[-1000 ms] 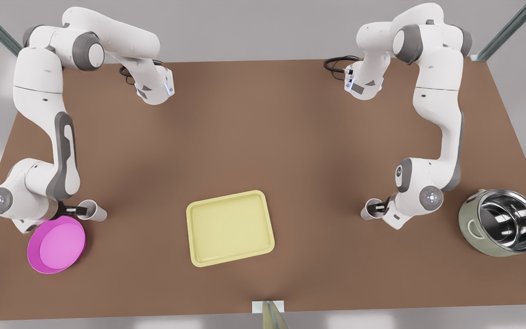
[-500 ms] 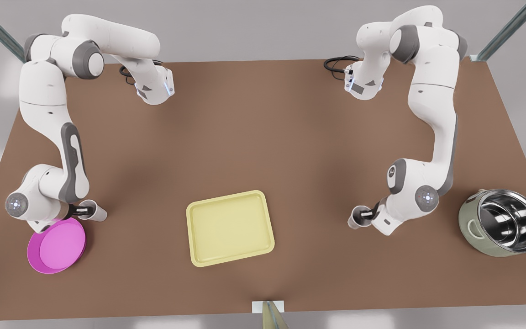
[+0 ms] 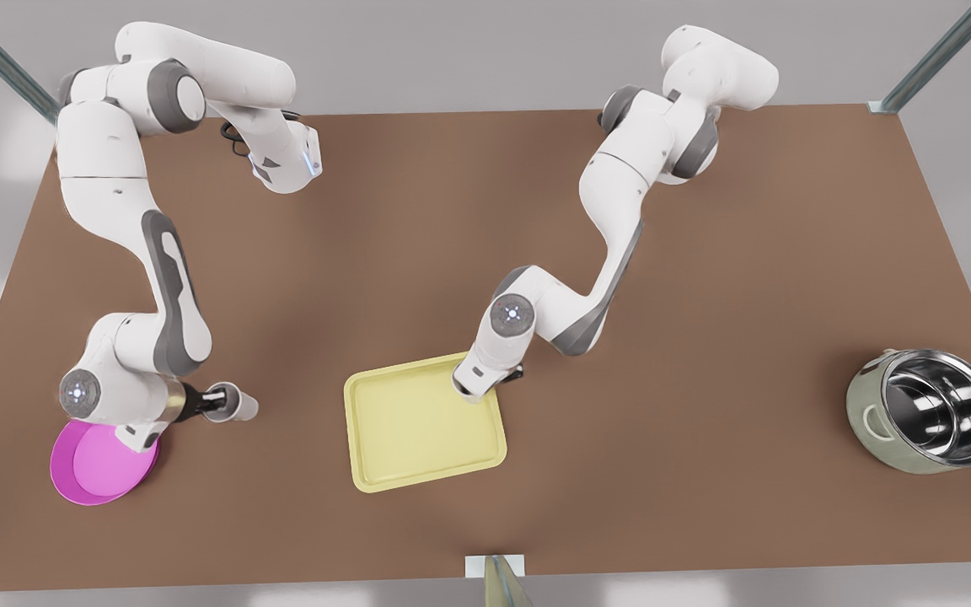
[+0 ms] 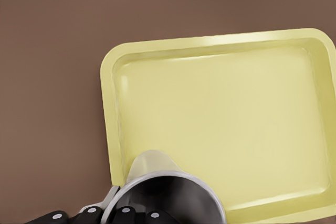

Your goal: Use both arms to respectively pick up the white IKEA cups from the middle-left and middle-right positions, then place the white IKEA cups onto the middle-middle tray, ensuring that the cups remain upright and do not tip over

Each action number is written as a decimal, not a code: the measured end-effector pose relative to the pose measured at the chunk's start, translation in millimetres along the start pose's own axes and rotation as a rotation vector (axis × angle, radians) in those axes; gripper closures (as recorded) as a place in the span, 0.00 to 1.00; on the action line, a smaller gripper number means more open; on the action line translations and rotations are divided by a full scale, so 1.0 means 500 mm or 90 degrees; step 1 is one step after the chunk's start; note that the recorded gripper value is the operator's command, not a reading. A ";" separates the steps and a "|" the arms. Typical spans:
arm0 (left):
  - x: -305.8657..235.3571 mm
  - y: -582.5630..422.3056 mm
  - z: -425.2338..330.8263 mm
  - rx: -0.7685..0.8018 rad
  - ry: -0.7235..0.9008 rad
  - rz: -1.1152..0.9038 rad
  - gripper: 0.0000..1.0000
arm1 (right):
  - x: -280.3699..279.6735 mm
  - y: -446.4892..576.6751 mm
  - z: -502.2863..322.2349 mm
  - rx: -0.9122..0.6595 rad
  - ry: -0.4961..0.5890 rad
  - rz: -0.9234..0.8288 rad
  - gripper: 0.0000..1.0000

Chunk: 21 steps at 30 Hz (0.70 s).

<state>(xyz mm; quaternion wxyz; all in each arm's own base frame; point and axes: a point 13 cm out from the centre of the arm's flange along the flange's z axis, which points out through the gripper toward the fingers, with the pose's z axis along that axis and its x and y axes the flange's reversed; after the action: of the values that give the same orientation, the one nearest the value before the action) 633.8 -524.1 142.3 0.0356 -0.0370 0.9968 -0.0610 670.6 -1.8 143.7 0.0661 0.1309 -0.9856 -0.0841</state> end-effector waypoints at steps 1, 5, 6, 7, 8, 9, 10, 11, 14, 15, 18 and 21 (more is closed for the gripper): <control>0.000 -0.003 0.008 0.001 -0.003 -0.019 0.79 | -0.019 0.075 0.006 -0.006 0.006 -0.023 0.79; 0.006 -0.015 0.038 0.012 -0.006 -0.090 0.79 | -0.080 0.303 0.012 -0.006 0.010 -0.064 0.79; 0.007 -0.016 0.044 0.014 -0.005 -0.105 0.79 | -0.094 0.345 0.013 -0.004 0.007 -0.066 0.79; 0.010 -0.018 0.050 0.017 -0.002 -0.122 0.79 | -0.106 0.375 0.017 -0.004 0.006 -0.061 0.79; 0.012 -0.019 0.055 0.020 0.001 -0.138 0.79 | -0.116 0.407 0.025 -0.004 0.006 -0.057 0.79; 0.013 -0.021 0.058 0.022 0.003 -0.153 0.76 | -0.129 0.433 0.037 -0.004 0.006 -0.049 0.79; 0.014 -0.022 0.060 0.025 0.005 -0.167 0.67 | -0.144 0.458 0.053 -0.004 0.005 -0.041 0.79; 0.015 -0.023 0.065 0.026 0.007 -0.180 0.65 | -0.158 0.479 0.072 -0.004 0.004 -0.031 0.79; 0.016 -0.024 0.071 0.030 0.010 -0.213 0.58 | -0.176 0.509 0.120 -0.004 0.006 0.011 0.79; 0.015 -0.024 0.071 0.031 0.010 -0.223 0.47 | -0.179 0.510 0.130 -0.004 0.007 0.027 0.79; 0.013 -0.027 0.066 0.035 0.009 -0.248 0.00 | -0.182 0.504 0.148 0.000 0.007 0.071 0.79; 0.008 -0.027 0.045 0.037 0.011 -0.270 0.00 | -0.184 0.499 0.155 0.005 0.005 0.107 0.24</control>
<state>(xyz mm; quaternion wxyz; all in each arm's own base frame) 632.3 -540.7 121.6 0.0149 -0.2441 0.9648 -0.0964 685.1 272.1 103.6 0.0762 0.0480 -0.9932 -0.0738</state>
